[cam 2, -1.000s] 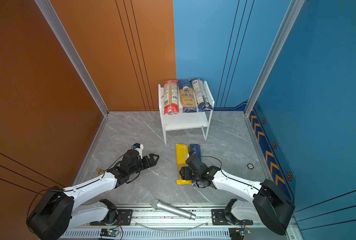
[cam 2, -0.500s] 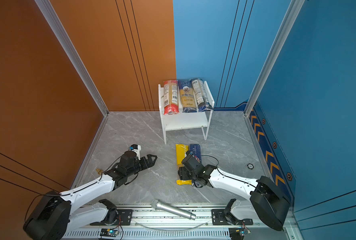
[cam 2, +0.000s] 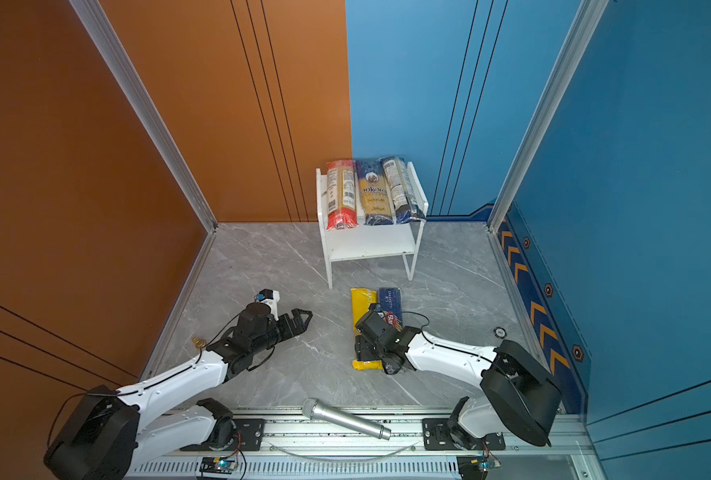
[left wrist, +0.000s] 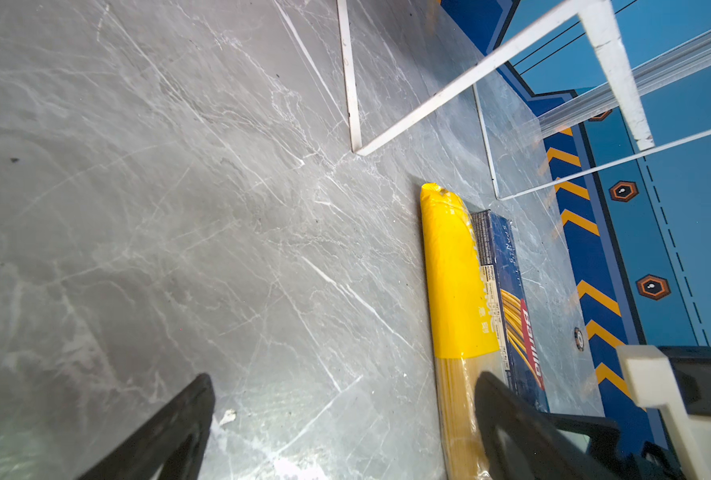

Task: Place and organize the pasta boxes and bags onto the shelf
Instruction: 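Close the right gripper around the near end of the Pastatime pack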

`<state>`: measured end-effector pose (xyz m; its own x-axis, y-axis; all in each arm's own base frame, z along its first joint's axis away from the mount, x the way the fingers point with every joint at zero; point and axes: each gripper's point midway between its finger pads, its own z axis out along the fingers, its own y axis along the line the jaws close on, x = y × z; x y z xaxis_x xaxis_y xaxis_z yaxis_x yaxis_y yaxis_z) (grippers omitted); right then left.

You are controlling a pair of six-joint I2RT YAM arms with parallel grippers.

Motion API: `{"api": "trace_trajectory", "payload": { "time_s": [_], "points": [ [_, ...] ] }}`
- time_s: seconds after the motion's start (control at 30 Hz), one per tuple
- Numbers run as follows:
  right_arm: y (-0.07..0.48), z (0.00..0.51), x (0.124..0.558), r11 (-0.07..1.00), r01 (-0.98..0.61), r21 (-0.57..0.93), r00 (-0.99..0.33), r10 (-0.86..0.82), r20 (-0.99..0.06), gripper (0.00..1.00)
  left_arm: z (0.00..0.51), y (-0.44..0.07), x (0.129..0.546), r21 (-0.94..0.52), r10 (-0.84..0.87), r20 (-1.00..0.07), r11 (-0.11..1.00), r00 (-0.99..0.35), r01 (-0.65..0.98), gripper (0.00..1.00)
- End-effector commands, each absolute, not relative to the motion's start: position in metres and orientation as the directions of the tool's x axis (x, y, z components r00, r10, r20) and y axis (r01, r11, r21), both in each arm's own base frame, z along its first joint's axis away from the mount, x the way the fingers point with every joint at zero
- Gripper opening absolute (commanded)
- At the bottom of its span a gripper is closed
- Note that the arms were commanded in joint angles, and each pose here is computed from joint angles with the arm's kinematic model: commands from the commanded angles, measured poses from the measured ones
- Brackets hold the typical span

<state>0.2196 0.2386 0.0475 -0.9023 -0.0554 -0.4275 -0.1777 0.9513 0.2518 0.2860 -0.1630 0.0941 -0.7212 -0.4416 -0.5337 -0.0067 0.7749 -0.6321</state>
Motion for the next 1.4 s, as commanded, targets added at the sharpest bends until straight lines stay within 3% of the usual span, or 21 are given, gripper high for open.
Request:
{"api": "trace_trajectory", "payload": {
  "time_s": [0.0, 1.37],
  "points": [
    [0.221, 0.037, 0.217, 0.979, -0.140, 0.149, -0.913, -0.070, -0.401, 0.73, 0.088, -0.160, 0.282, -0.631, -0.441, -0.519, 0.776, -0.732, -0.020, 0.98],
    [0.231, -0.003, 0.202, 0.983, -0.181, -0.035, -0.936, -0.183, -0.302, 0.83, 0.085, -0.158, 0.285, -0.631, -0.440, -0.509, 0.775, -0.740, -0.027, 0.98]
  ]
}}
